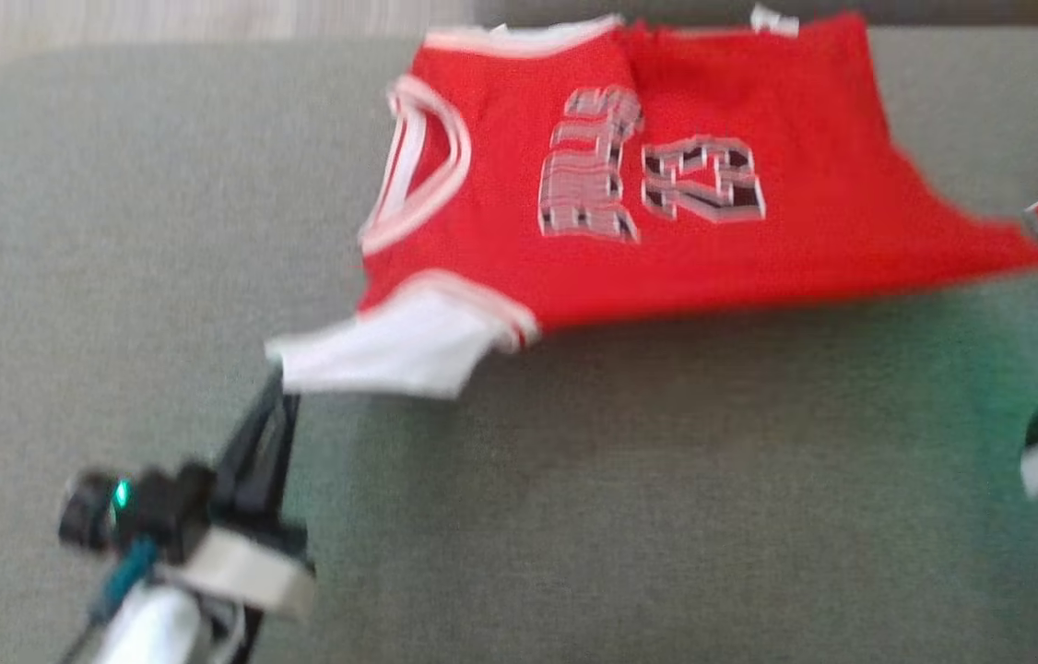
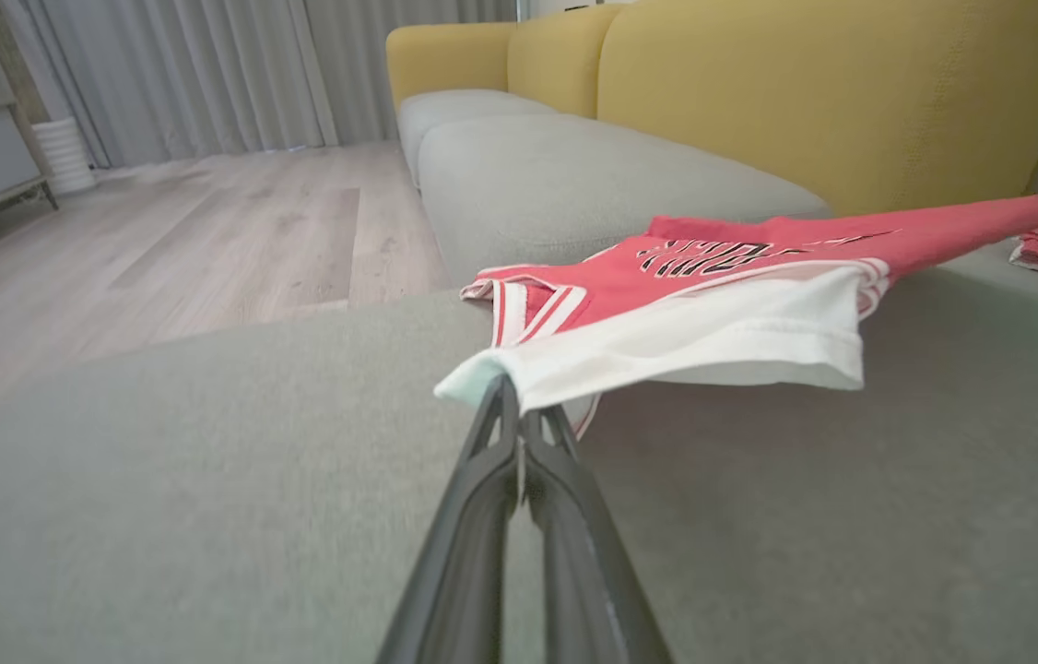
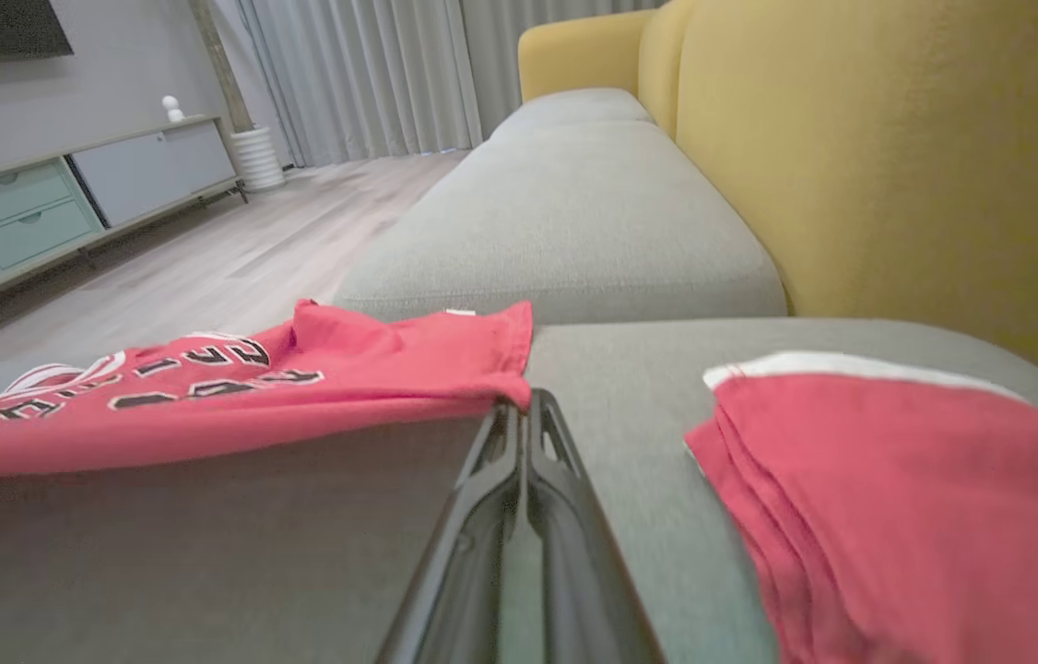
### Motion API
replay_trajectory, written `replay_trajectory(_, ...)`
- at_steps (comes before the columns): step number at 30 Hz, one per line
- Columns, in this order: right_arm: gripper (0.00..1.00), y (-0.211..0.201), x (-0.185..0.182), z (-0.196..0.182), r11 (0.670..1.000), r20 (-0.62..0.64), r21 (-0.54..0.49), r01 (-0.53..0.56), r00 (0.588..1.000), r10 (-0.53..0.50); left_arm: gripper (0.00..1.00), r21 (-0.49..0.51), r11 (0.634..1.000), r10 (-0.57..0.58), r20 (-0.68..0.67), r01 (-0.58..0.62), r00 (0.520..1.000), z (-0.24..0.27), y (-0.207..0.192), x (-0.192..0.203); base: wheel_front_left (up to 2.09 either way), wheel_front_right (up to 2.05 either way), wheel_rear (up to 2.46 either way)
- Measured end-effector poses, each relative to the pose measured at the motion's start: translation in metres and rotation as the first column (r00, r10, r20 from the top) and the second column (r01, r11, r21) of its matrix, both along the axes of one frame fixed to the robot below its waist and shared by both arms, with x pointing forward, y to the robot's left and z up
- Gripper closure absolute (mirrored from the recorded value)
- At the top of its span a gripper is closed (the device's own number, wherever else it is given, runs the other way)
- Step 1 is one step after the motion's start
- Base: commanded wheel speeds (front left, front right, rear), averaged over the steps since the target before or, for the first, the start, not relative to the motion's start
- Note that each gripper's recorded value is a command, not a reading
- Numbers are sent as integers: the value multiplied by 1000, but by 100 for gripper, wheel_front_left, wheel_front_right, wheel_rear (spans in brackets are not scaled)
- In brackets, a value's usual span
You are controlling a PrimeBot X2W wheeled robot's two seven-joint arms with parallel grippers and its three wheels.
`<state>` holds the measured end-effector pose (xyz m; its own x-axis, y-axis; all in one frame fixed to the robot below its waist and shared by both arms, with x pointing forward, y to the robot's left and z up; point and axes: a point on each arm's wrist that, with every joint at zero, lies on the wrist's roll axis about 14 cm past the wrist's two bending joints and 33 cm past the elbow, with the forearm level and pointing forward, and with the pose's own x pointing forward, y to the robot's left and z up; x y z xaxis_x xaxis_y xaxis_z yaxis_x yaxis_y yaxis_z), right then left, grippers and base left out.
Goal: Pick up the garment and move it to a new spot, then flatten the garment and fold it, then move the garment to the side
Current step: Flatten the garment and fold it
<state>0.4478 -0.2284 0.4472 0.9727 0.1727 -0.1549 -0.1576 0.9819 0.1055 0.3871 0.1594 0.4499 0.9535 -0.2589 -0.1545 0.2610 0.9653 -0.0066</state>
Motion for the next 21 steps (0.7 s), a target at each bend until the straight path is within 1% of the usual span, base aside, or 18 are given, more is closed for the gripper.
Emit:
replay_trajectory(4, 100, -6, -43, -4, 1000, -40, 18, 17, 999, -16, 100, -25, 999, 20, -71, -21, 997, -9, -6, -39, 0, 0, 0)
replay_trajectory(7, 100, -4, -75, -11, 999, -88, 32, 16, 996, -13, 100, -43, 998, 36, -134, -42, 990, -15, -9, -66, 0, 0, 0)
replay_trajectory(11, 100, -5, -110, -18, 997, -147, 59, 43, 989, -34, 100, -61, 997, 28, -190, -40, 981, -17, -12, -88, 0, 0, 0)
replay_trajectory(13, 100, -7, -117, -19, 996, -162, 69, 63, 985, -51, 100, -69, 997, 29, -191, -43, 981, -14, -13, -89, 0, 0, 0)
replay_trajectory(16, 100, -8, -114, -18, 993, -163, 83, 84, 984, -70, 100, -70, 997, 31, -184, -45, 982, -11, -12, -83, 0, 0, 0)
replay_trajectory(21, 100, -8, -105, -28, 993, -191, 77, 90, 979, -74, 100, -74, 996, 37, -163, -50, 986, -9, -10, -58, 0, 0, 0)
